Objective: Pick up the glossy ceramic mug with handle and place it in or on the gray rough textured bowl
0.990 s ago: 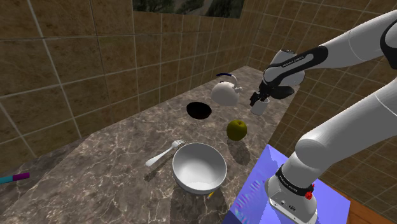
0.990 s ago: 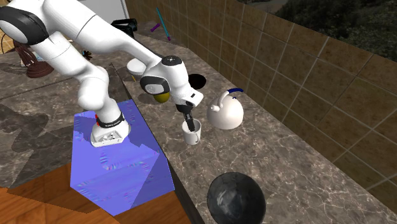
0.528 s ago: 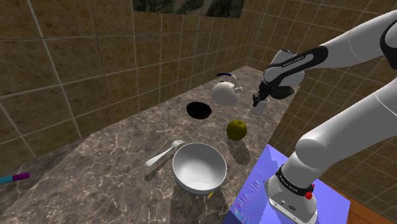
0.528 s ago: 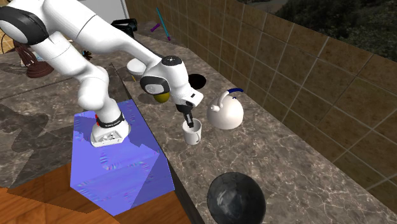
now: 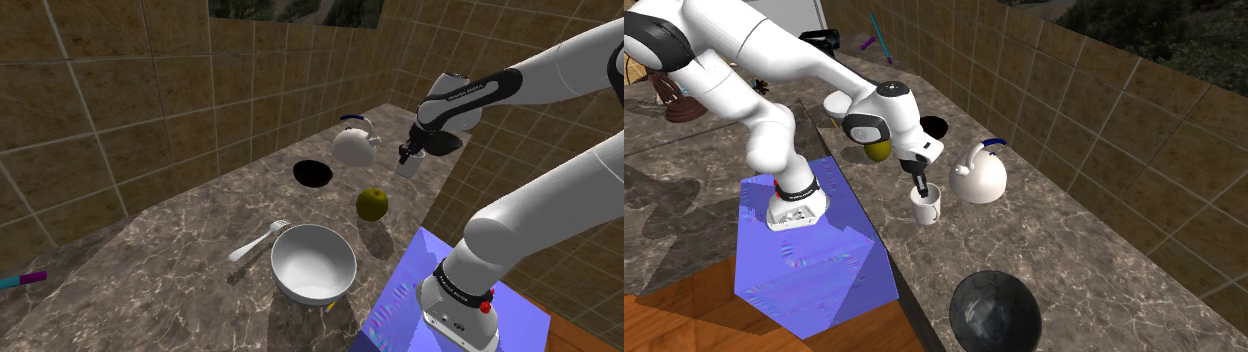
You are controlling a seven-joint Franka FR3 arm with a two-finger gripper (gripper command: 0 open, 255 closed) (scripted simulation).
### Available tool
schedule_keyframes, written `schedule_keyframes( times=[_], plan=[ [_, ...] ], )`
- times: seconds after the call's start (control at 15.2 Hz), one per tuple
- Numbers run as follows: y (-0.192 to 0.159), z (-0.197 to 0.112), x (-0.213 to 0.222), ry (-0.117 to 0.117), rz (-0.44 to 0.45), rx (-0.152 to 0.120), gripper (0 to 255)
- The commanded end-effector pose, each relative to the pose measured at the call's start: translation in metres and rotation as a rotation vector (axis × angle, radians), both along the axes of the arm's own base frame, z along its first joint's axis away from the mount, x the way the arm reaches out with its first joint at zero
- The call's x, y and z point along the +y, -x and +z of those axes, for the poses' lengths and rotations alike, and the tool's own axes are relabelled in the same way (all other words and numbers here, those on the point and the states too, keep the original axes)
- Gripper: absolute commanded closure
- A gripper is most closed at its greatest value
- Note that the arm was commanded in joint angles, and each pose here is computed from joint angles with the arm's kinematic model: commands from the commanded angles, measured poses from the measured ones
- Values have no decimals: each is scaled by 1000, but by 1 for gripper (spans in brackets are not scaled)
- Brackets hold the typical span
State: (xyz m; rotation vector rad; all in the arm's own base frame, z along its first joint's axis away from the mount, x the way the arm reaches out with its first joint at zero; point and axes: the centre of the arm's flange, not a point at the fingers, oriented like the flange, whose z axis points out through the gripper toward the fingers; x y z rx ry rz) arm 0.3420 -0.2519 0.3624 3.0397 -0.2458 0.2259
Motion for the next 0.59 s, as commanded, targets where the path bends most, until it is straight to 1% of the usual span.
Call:
schedule_keyframes(
  times=[0.0, 0.53],
  plan=[
    [0, 10, 0, 0, 0, 0, 255],
    [0, 53, 0, 0, 0, 0, 255]
  ],
)
